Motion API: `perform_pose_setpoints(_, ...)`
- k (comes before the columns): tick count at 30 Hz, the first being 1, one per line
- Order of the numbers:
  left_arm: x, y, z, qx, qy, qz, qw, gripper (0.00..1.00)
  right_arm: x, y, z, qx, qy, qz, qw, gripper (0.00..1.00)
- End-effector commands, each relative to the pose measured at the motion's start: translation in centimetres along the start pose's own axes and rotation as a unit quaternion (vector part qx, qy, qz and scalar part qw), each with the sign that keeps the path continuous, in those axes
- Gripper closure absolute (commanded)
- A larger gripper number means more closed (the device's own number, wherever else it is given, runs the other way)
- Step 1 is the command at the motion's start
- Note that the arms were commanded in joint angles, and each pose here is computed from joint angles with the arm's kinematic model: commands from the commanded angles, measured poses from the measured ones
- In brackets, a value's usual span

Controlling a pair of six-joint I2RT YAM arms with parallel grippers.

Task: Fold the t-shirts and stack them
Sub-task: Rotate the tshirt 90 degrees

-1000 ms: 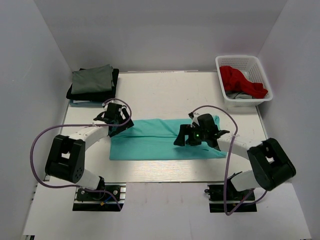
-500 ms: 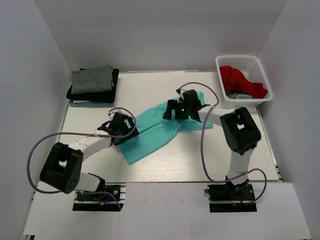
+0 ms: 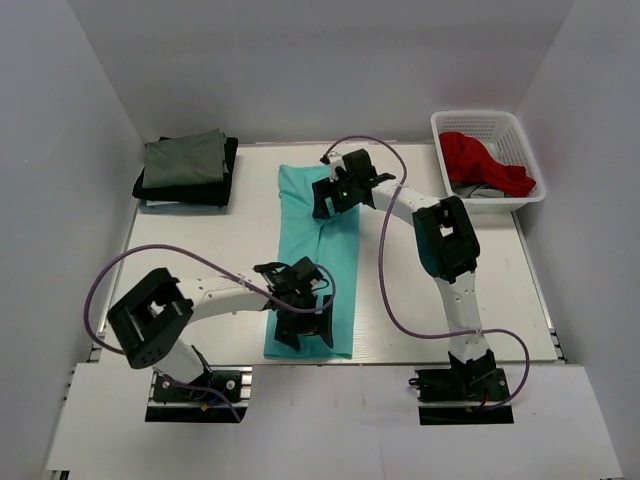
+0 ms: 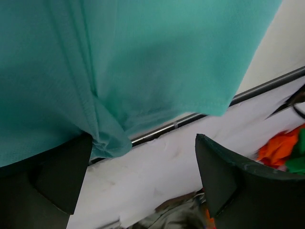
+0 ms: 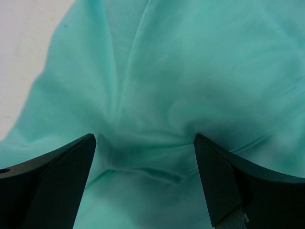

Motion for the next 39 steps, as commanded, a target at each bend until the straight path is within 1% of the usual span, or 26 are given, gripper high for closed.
perform_pose_setpoints(1,0.8,0.8,2.7,0.093,0.036,-0.079,0.992,0.0,-0.6,-4.4,-3.4,-0.025,-0.075,0.08,0.994,0.1)
perform_pose_setpoints(2,0.8,1.1,2.0,0.084,0.048,-0.092,0.991,0.0,0.0,-5.5,-4.3,-0.04,-0.08,0.08,0.993,0.1)
perform_pose_setpoints(3,0.1,1.0,1.1,0.054,0.061,-0.115,0.99,0.0,0.5,-5.9,-4.8,-0.049,-0.081,0.075,0.993,0.1)
perform_pose_setpoints(4,-0.1,0.7,0.5,0.038,0.065,-0.127,0.989,0.0,1.3,-6.7,-5.3,-0.058,-0.085,0.058,0.993,0.1)
perform_pose_setpoints(6,-1.2,-0.6,-1.2,-0.019,0.076,-0.143,0.987,0.0,2.6,-8.0,-6.0,-0.074,-0.075,0.034,0.994,0.1)
perform_pose_setpoints(7,-1.7,-1.2,-1.6,-0.038,0.079,-0.14,0.986,0.0,3.5,-9.2,-6.4,-0.083,-0.077,0.02,0.993,0.1)
perform_pose_setpoints(9,-2.6,-2.6,-2.4,-0.081,0.086,-0.128,0.985,0.0,4.1,-9.6,-5.9,-0.084,-0.057,0.002,0.995,0.1)
perform_pose_setpoints(10,-3.3,-4.2,-2.4,-0.107,0.091,-0.105,0.985,0.0,5.0,-11.2,-6.4,-0.101,-0.05,-0.006,0.994,0.1)
perform_pose_setpoints(11,-3.6,-5.1,-2.5,-0.128,0.094,-0.096,0.983,0.0,4.9,-10.9,-5.1,-0.092,-0.037,-0.01,0.995,0.1)
perform_pose_setpoints(13,-3.2,-6.3,-1.9,-0.154,0.077,-0.096,0.98,0.0,5.8,-12.4,-5.0,-0.104,-0.004,-0.011,0.994,0.1)
perform_pose_setpoints(14,-2.5,-7.5,-1.1,-0.174,0.068,-0.096,0.978,0.0,5.9,-12.7,-3.2,-0.092,0.024,-0.006,0.995,0.1)
perform_pose_setpoints(15,-2.1,-7.9,-0.5,-0.182,0.043,-0.096,0.978,0.0,6.3,-14.1,-3.2,-0.109,0.034,0.007,0.993,0.1)
perform_pose_setpoints(16,-1.6,-8.3,0.0,-0.19,0.027,-0.1,0.976,0.0,6.3,-14.3,-2.6,-0.11,0.053,0.019,0.992,0.1)
perform_pose_setpoints(17,0.0,-7.9,0.8,-0.19,0.004,-0.116,0.975,0.0,6.7,-15.7,-1.5,-0.12,0.072,0.029,0.99,0.1)
perform_pose_setpoints(19,1.6,-8.6,1.8,-0.22,-0.052,-0.128,0.966,0.0,6.0,-15.0,1.6,-0.097,0.098,0.053,0.989,0.1)
perform_pose_setpoints(20,2.9,-8.0,2.5,-0.225,-0.07,-0.148,0.961,0.0,6.4,-15.0,2.1,-0.091,0.112,0.056,0.988,0.1)
perform_pose_setpoints(21,3.5,-8.1,3.0,-0.226,-0.084,-0.158,0.958,0.0,6.4,-14.7,3.3,-0.066,0.12,0.065,0.988,0.1)
perform_pose_setpoints(22,3.8,-8.5,3.3,-0.241,-0.111,-0.151,0.952,0.0,6.7,-14.4,3.9,-0.057,0.121,0.069,0.989,0.1)
perform_pose_setpoints(25,5.6,-7.6,4.2,-0.258,-0.151,-0.167,0.939,0.0,7.0,-12.4,6.2,-0.025,0.122,0.097,0.988,0.1)
perform_pose_setpoints(26,5.6,-7.9,4.2,-0.273,-0.152,-0.145,0.939,0.0,7.1,-11.9,6.4,-0.022,0.119,0.109,0.987,0.1)
perform_pose_setpoints(28,5.9,-7.4,4.2,-0.291,-0.152,-0.128,0.936,0.0,7.5,-10.3,7.3,0.006,0.116,0.131,0.985,0.1)
perform_pose_setpoints(30,5.9,-7.7,4.3,-0.307,-0.152,-0.114,0.933,0.0,7.9,-9.4,7.3,0.007,0.11,0.146,0.983,0.1)
perform_pose_setpoints(34,7.0,-7.8,4.5,-0.324,-0.169,-0.141,0.92,0.0,6.1,-6.3,8.5,0.029,0.148,0.173,0.973,0.1)
perform_pose_setpoints(35,7.0,-8.1,4.3,-0.332,-0.169,-0.146,0.917,0.0,6.1,-6.0,7.7,0.022,0.15,0.177,0.973,0.1)
perform_pose_setpoints(36,7.0,-8.1,4.2,-0.336,-0.174,-0.146,0.914,0.0,5.2,-5.3,8.0,0.028,0.155,0.194,0.968,0.1)
perform_pose_setpoints(39,5.9,-9.4,3.1,-0.376,-0.173,-0.121,0.902,0.0,3.9,-3.5,8.0,0.033,0.172,0.187,0.967,0.1)
Point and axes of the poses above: each gripper's point midway between its finger pads, its own y axis out along the fingers, its own x axis along the line the jaws close on, z = x × y, the point moved 9 cm from there along -y, back along the fingers, and after that the axes turned 9 degrees about y, right-handed, at the moved point
